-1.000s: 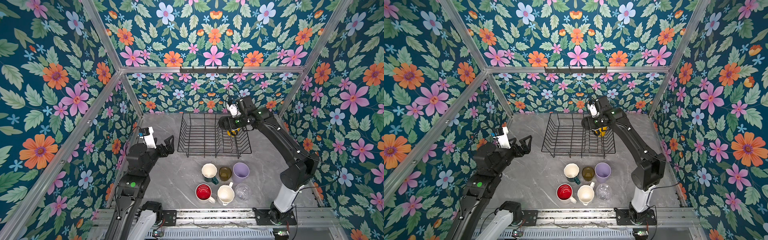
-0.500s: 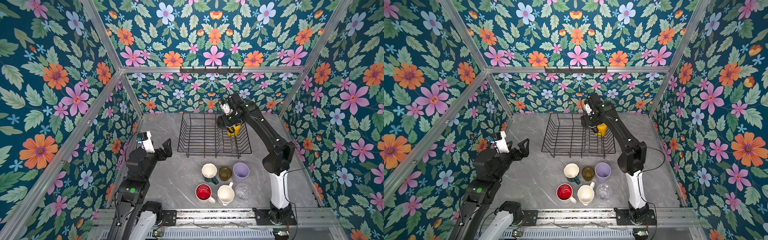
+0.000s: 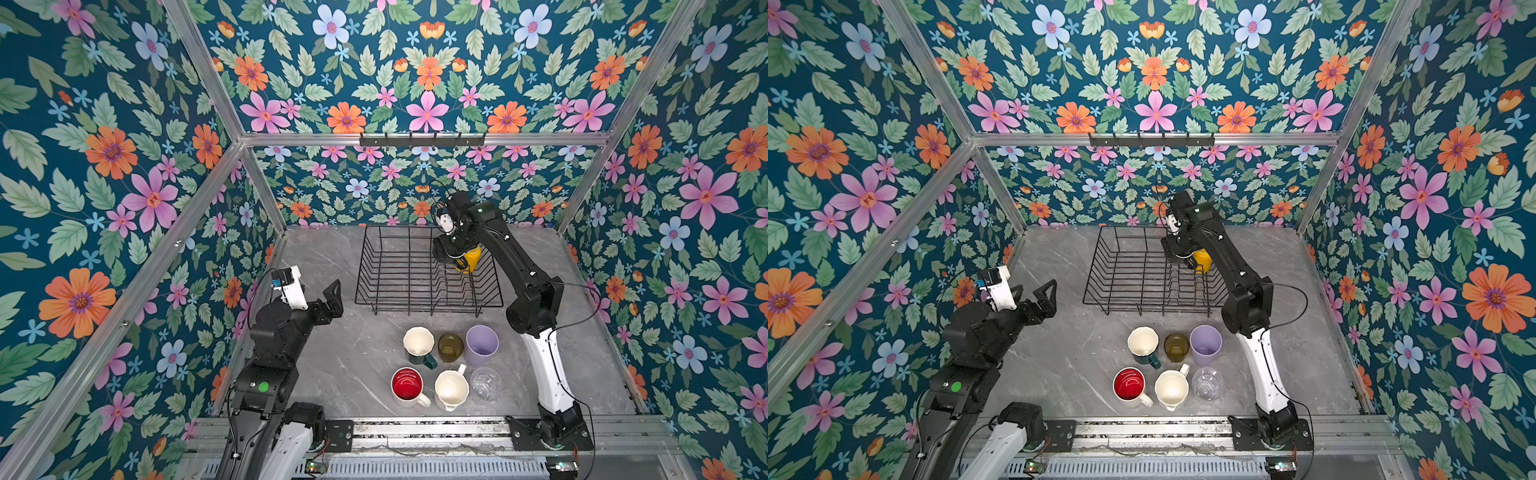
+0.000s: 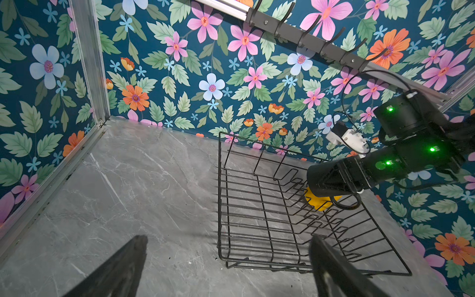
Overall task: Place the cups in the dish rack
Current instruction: 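Lower the black mug into the rack beside the yellow mug with the right gripper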
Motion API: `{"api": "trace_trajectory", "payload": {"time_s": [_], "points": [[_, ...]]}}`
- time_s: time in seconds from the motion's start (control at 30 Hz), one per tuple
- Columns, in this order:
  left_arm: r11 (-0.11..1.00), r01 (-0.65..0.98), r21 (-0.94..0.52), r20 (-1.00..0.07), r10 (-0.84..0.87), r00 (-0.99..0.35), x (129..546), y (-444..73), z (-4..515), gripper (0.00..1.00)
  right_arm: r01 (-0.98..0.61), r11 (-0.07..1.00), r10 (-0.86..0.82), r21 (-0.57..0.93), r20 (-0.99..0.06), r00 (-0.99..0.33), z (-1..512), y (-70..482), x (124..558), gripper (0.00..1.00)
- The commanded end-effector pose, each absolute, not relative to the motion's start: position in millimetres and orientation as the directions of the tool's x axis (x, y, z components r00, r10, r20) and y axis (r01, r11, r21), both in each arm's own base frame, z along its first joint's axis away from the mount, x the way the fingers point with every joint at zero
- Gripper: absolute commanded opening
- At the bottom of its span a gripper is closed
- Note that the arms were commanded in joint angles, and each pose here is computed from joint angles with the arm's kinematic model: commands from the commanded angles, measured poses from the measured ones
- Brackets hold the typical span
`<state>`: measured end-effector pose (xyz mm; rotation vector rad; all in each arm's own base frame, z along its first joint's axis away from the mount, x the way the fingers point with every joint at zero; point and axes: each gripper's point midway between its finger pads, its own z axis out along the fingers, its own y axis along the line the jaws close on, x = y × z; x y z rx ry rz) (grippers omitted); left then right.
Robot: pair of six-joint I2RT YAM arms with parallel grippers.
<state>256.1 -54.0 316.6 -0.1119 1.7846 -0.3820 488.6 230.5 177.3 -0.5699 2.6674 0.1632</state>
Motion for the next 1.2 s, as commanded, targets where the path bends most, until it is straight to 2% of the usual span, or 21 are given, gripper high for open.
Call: {"api": "trace_trajectory", "payload": {"time_s": [0.0,0.83,1.17], "points": [[0.946,0.125,-0.299,-0.934,-0.263,-0.242,256,-53,318,1.0,-0.427,0.904,-0.379,0.019,-0.423,-0.823,178,231,492,0.0],[0.931,0.14,-0.336,-0.919,-0.293,-0.263,257,-58,314,1.0,-0.436,0.9,-0.396,0.034,-0.355,-0.847,126,238,504,0.0],[0.927,0.141,-0.349,-0.913,-0.302,-0.274,257,-59,312,1.0,-0.435,0.9,-0.399,0.035,-0.334,-0.854,112,238,504,0.29]]}}
